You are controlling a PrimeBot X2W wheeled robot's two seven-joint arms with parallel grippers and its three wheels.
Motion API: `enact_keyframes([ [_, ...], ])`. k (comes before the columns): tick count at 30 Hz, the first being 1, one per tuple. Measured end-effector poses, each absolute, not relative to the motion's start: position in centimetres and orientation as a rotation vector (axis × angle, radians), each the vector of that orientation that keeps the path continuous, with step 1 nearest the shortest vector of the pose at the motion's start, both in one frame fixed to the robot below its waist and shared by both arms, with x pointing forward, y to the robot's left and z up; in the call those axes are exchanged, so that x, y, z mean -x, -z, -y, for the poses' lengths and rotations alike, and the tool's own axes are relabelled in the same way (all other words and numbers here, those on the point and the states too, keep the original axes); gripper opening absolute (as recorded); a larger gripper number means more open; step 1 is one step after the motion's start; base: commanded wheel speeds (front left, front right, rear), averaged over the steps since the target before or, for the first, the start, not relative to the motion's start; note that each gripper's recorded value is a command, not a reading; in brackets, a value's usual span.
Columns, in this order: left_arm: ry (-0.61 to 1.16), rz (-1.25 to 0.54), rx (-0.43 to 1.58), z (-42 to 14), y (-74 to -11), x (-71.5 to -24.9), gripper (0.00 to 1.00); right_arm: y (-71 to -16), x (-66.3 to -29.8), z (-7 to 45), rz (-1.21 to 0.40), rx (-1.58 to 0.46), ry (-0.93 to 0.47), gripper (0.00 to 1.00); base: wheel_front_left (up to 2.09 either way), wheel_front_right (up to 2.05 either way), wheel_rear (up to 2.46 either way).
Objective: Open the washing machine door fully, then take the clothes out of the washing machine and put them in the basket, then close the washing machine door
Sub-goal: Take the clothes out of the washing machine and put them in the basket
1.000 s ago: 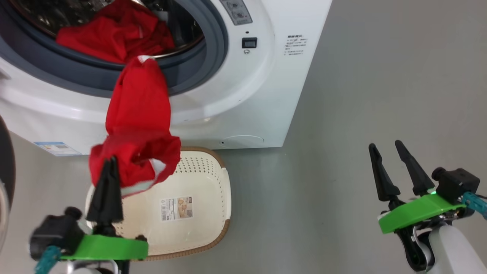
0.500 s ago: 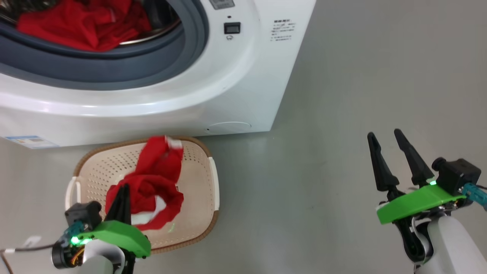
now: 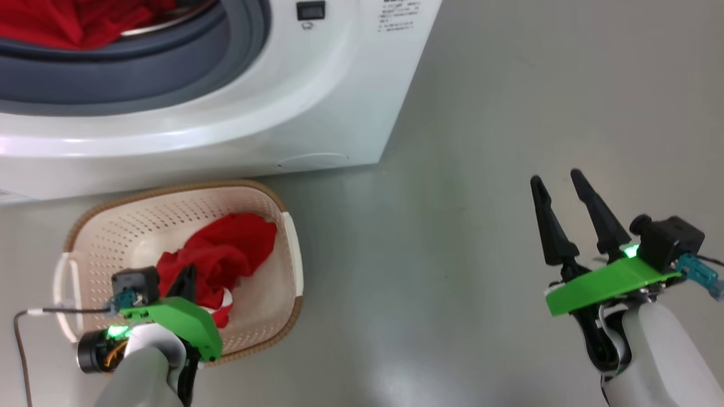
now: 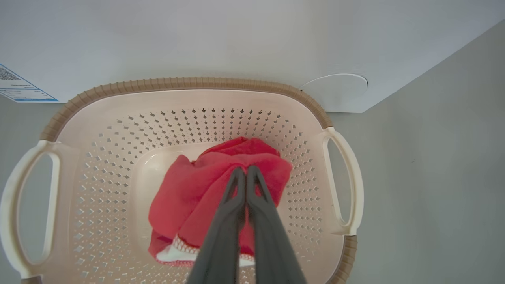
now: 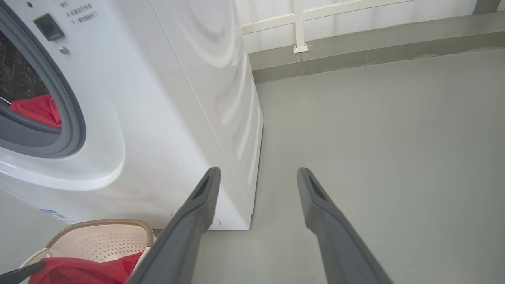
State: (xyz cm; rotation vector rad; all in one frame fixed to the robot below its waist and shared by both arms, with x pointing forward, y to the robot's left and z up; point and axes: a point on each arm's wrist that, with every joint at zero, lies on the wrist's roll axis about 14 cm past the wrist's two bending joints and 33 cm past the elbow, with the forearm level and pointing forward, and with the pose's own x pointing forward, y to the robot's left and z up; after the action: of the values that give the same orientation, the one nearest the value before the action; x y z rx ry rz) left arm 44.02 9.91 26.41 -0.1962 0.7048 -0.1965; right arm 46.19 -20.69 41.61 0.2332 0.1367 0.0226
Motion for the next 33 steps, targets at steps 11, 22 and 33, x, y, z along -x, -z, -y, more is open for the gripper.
enact_keyframes([
  [11,0.249,-0.853,0.138,-9.2,-21.7,-44.0,0.00,-40.0,-47.5,20.5,-0.158,-0.242,-0.015,1.00,0.00,0.00,0.00],
  [22,0.238,-0.875,0.154,-9.1,-20.4,-44.6,1.00,-38.9,-47.6,21.3,-0.180,-0.235,0.009,1.00,0.00,0.00,0.00],
  [33,0.213,-0.721,0.185,-9.6,-25.2,-47.1,1.00,-40.8,-47.7,20.3,-0.141,-0.242,-0.025,1.00,0.00,0.00,0.00],
])
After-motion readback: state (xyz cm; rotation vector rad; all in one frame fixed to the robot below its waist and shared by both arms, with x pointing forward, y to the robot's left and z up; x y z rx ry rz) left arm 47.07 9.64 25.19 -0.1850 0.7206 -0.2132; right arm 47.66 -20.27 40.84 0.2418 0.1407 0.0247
